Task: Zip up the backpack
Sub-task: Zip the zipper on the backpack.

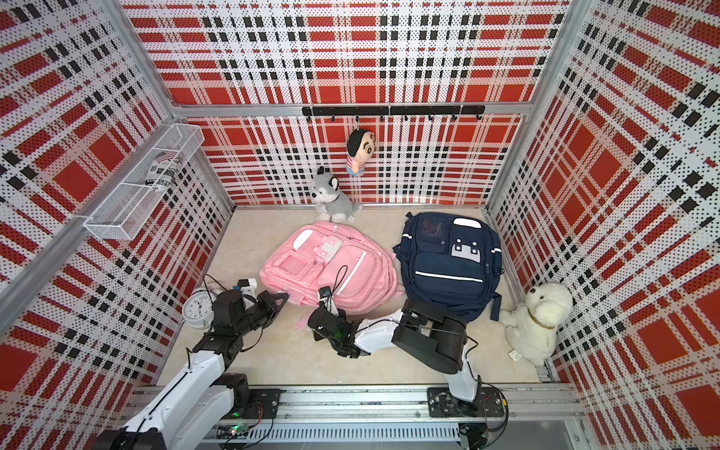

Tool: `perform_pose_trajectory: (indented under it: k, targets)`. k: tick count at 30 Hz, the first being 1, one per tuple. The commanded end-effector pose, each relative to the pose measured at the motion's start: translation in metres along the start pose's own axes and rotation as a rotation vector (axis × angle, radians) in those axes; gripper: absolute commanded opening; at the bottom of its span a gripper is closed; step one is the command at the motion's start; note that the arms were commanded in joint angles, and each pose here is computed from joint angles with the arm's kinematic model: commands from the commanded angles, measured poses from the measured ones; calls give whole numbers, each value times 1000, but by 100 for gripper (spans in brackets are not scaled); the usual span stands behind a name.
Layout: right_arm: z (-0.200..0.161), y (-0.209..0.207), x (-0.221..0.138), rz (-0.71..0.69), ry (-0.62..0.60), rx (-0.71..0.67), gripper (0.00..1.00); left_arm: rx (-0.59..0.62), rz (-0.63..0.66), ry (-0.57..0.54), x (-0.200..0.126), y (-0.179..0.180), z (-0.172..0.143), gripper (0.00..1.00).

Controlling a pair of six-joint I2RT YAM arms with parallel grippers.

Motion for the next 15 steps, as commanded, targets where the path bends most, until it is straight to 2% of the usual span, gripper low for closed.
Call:
perform_pose_trajectory:
  k: [1, 15]
  targets:
    - [5, 2, -13, 87, 40, 1, 0, 51, -41, -44, 0, -11, 8, 0]
    - [-12, -5, -26, 180, 130, -12, 0, 68, 18, -81, 6, -2, 21, 0]
Point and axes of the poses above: each gripper's point midway between its finger pads, its own x axis out along the fingers, its own y axis along the line the jaws close on, z = x × y, the point moved 10 cm from there along -x, back along the fingers, and after that the axes turned 15 degrees about -x, right-handed, at the moved point
